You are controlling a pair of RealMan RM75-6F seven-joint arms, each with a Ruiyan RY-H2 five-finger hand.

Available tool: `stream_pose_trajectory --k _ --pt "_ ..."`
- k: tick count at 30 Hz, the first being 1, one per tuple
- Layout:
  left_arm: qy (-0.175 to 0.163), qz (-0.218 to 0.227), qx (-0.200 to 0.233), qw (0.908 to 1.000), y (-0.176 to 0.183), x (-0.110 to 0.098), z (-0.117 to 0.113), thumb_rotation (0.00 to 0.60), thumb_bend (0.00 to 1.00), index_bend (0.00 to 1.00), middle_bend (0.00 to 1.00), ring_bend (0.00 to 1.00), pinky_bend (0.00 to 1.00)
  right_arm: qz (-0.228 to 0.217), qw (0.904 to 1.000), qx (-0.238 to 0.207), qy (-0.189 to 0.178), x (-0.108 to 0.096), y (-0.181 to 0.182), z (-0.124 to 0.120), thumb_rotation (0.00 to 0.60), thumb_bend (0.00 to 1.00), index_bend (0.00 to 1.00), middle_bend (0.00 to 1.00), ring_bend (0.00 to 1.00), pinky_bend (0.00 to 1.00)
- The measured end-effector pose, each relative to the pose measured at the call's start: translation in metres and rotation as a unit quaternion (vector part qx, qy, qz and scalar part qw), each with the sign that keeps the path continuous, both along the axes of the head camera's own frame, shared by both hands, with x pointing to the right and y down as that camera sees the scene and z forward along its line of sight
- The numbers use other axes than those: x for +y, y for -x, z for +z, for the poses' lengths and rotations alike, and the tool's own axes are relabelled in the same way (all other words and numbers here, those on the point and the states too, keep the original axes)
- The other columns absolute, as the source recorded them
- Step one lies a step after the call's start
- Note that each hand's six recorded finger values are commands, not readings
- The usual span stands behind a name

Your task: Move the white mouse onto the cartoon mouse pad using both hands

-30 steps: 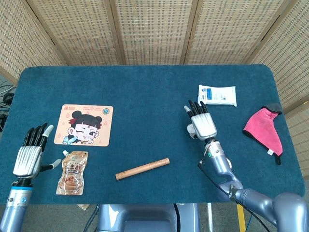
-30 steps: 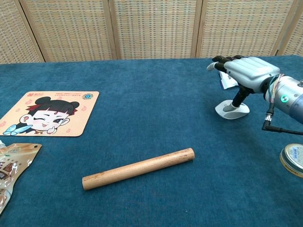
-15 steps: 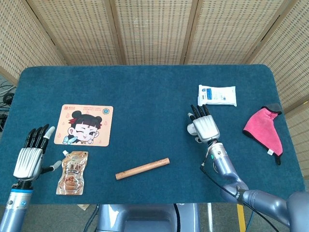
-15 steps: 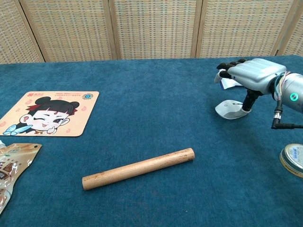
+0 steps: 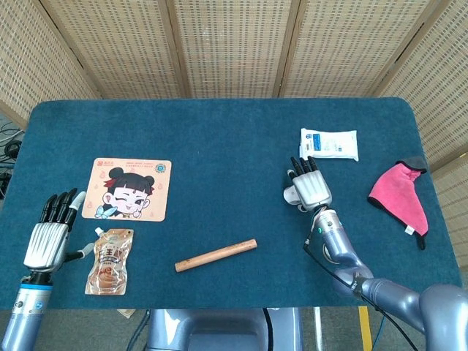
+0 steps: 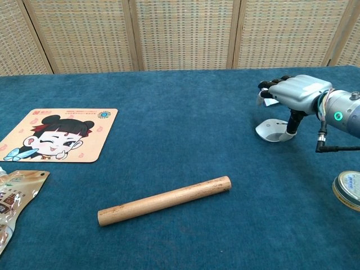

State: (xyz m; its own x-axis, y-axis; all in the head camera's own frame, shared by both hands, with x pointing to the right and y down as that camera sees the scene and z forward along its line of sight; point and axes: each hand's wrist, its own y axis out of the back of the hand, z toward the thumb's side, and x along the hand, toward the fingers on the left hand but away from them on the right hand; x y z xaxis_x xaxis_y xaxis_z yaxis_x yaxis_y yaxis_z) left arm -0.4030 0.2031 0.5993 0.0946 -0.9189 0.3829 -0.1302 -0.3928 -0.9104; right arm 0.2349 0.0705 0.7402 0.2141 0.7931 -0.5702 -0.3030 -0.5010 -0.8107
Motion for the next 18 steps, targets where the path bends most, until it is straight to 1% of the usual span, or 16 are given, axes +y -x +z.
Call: stream_pose_trajectory --k 7,18 --pt "0.0 -0.001 -0.002 1.0 0.0001 -0.0006 0.0005 0.6 0.01 0.0 0.0 0.0 0.0 -0.003 0.9999 0.009 0.004 -0.0038 -0.0012 0.0071 0.6 0.0 0.25 0.03 0.0 0.0" --pt "-0.001 -0.001 0.0 1.0 0.0003 -0.0008 -0.0002 0.6 0.01 0.0 0.0 0.0 0.0 -0.016 0.9995 0.028 0.01 -0.0049 -0.0015 0.0101 0.6 0.0 0.29 0.03 0.0 0.0"
